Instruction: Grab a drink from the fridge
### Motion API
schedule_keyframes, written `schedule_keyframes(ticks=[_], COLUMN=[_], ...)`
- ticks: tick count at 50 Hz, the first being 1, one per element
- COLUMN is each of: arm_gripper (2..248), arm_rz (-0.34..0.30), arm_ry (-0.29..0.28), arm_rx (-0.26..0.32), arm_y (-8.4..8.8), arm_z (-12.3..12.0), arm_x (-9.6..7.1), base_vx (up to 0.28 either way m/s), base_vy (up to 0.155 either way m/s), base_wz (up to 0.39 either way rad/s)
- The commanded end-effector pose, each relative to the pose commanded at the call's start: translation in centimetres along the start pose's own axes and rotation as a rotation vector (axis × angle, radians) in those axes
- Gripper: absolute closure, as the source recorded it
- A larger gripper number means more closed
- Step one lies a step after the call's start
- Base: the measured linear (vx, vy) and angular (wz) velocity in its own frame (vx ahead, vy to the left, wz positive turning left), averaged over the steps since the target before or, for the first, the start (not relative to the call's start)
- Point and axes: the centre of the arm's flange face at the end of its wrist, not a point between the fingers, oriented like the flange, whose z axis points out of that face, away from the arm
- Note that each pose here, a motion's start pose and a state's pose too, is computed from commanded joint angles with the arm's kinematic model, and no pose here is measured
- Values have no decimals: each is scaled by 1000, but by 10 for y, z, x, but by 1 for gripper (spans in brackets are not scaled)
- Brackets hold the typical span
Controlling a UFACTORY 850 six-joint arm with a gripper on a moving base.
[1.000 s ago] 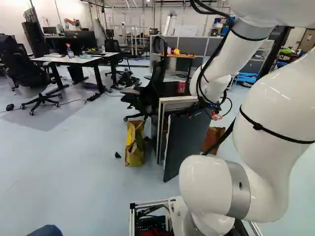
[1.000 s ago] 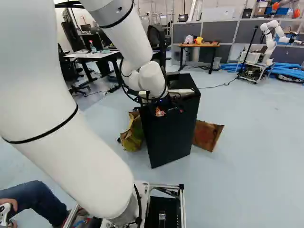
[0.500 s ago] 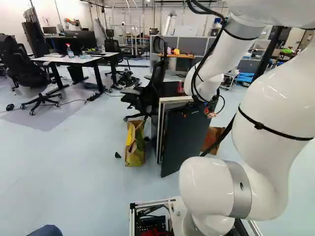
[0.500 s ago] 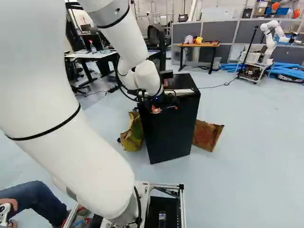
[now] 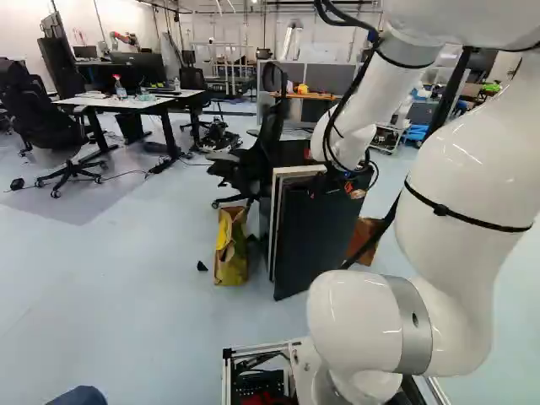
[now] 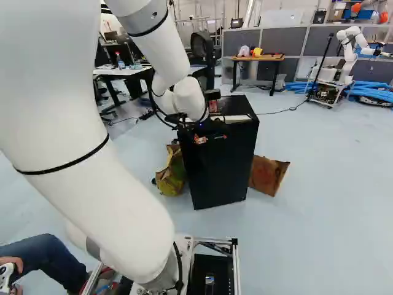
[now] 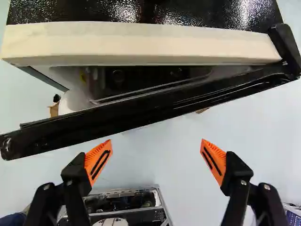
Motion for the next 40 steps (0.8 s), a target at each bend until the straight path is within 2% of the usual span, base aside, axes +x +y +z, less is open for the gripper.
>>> schedule_keyframes(ticks=[40], arm_gripper=[3], arm_rz=[-8], arm_ry=[-35], arm_rx=[16], arm_y=[-9], arm_z=[14], arm_x=[24], base_vx=[0], base_vy=[0], base_wz=[0])
